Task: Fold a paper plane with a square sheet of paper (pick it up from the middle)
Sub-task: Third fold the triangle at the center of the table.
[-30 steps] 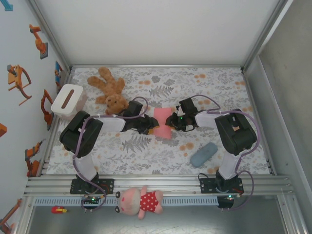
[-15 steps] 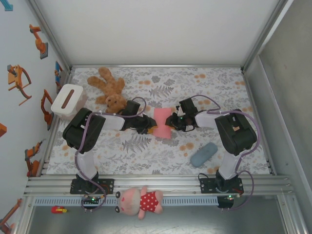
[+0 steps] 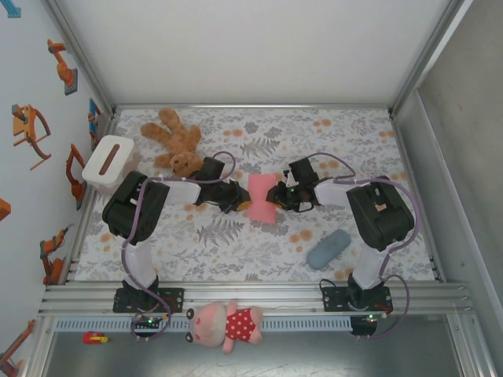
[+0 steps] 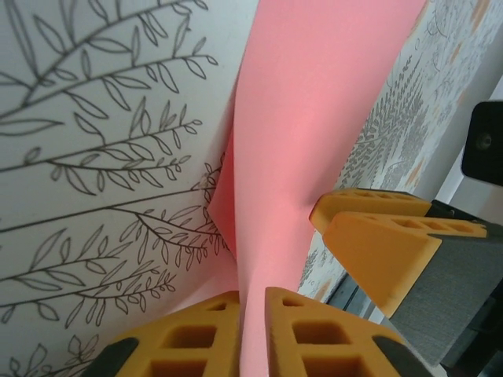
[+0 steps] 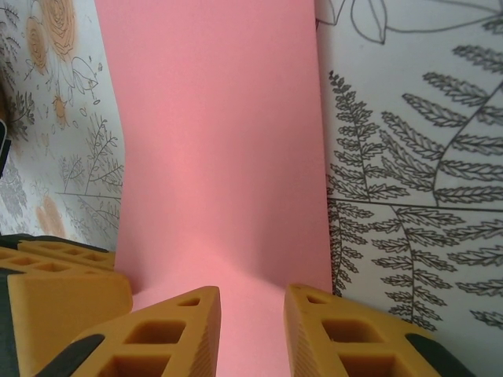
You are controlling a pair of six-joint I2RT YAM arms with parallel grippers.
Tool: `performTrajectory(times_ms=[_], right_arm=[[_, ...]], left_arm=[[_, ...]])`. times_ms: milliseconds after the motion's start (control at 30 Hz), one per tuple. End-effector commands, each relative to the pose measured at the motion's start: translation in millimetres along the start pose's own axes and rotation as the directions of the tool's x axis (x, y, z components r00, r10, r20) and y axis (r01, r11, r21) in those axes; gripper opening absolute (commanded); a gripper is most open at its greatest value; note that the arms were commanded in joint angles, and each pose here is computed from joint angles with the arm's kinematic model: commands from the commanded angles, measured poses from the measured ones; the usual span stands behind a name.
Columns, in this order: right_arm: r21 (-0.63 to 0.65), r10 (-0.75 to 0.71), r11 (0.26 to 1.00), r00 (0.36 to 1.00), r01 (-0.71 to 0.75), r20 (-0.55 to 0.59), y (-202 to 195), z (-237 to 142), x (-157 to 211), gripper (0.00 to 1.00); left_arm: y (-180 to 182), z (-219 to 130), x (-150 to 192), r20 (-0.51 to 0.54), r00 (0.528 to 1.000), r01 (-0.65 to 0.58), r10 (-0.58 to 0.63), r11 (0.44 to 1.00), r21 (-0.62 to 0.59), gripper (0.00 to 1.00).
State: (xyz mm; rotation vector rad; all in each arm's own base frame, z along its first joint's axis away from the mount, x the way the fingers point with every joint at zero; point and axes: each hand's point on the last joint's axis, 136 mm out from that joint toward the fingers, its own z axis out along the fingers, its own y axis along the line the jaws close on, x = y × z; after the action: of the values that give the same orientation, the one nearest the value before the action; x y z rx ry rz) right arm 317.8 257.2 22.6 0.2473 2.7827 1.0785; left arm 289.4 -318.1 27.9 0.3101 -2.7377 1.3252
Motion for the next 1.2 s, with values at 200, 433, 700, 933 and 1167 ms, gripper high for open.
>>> performTrajectory(times_ms=[200, 433, 700, 933, 1167], right_arm=[[0.012, -0.111, 0.994, 0.991, 0.11, 0.076, 11, -24, -8, 0.36], [0.058, -0.377, 0.926, 0.9, 0.374, 0.22, 29, -56, -17, 0.63], [0.218, -0.679, 0.734, 0.692, 0.644, 0.243, 52, -68, 7, 0.93], [0.241, -0.845, 0.535, 0.509, 0.81, 0.166, 66, -52, 42, 0.91], [0.265, -0.957, 0.288, 0.286, 0.92, 0.047, 59, -26, 73, 0.82]], left_arm=[[-9, -3, 2, -0.024, 1.0, -0.016, 0.017, 1.0, 0.023, 0.0], [-14, -7, 3, -0.013, 1.0, 0.004, -0.004, 0.999, 0.039, 0.0], [-16, -8, 3, -0.012, 1.0, 0.02, -0.019, 0.999, 0.045, 0.0], [-17, -9, 3, -0.011, 1.0, 0.026, -0.026, 0.999, 0.046, 0.0], [-17, -9, 4, -0.013, 0.999, 0.033, -0.032, 0.998, 0.045, 0.0]])
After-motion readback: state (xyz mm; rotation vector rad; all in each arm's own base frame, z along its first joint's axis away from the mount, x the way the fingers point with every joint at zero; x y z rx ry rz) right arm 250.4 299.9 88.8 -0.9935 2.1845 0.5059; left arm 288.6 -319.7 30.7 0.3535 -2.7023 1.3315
